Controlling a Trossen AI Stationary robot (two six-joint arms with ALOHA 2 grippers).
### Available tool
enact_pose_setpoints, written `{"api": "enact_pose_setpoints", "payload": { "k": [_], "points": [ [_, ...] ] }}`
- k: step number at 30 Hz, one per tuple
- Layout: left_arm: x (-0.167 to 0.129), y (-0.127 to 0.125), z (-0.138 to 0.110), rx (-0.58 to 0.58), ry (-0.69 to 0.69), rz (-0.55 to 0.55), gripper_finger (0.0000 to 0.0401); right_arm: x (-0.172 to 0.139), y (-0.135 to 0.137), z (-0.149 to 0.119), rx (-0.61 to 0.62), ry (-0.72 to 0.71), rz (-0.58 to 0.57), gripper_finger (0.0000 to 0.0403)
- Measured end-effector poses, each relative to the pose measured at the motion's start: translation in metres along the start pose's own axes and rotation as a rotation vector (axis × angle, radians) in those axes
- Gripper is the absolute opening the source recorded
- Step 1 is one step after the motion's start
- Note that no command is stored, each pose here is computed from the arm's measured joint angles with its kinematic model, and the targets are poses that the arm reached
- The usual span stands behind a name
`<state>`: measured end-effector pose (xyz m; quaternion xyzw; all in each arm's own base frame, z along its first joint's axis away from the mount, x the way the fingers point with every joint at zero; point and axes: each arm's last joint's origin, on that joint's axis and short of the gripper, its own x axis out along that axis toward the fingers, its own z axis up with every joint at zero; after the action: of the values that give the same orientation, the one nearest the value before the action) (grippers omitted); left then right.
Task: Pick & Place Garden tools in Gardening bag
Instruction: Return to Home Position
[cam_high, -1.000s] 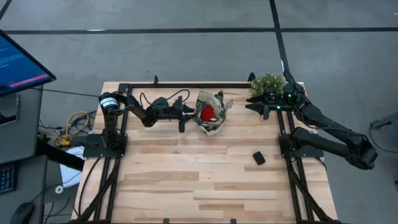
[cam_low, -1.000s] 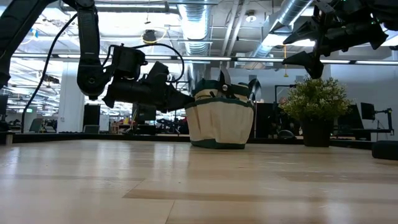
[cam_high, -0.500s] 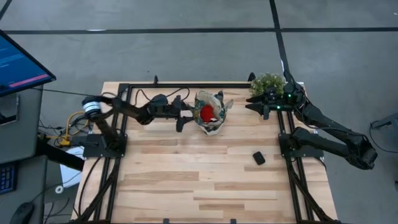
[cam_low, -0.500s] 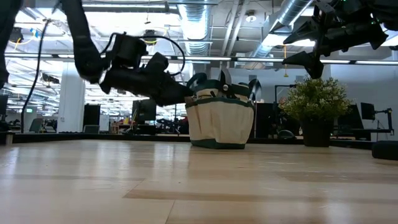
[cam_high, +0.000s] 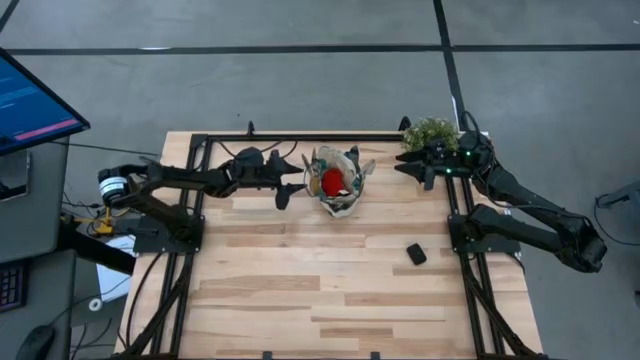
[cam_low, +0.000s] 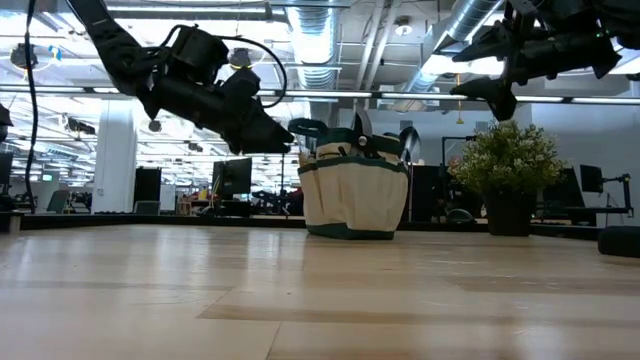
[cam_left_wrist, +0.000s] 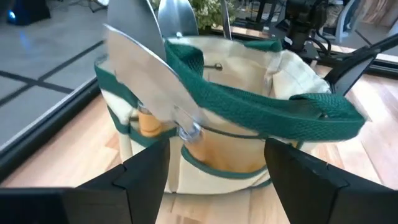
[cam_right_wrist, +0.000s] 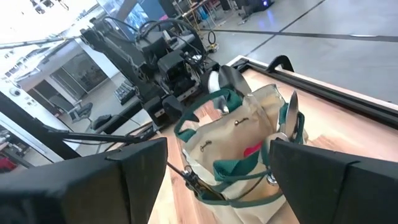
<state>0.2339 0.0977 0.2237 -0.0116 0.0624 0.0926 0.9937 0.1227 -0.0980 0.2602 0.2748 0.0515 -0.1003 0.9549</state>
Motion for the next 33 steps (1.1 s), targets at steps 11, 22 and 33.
{"api": "enact_pose_setpoints", "payload": {
  "k": [11, 22, 33],
  "points": [
    [0.010, -0.008, -0.015, -0.016, 0.078, -0.033, 0.0268, 0.001, 0.002, 0.001, 0.016, -0.013, 0.015, 0.0265],
    [0.009, -0.008, -0.021, -0.042, 0.150, -0.002, 0.0292, 0.001, 0.002, 0.001, 0.022, -0.013, 0.015, 0.0265],
    [0.003, -0.012, -0.019, -0.107, 0.185, -0.005, 0.0294, 0.001, 0.002, 0.001, 0.045, -0.013, 0.013, 0.0265]
  ]
}}
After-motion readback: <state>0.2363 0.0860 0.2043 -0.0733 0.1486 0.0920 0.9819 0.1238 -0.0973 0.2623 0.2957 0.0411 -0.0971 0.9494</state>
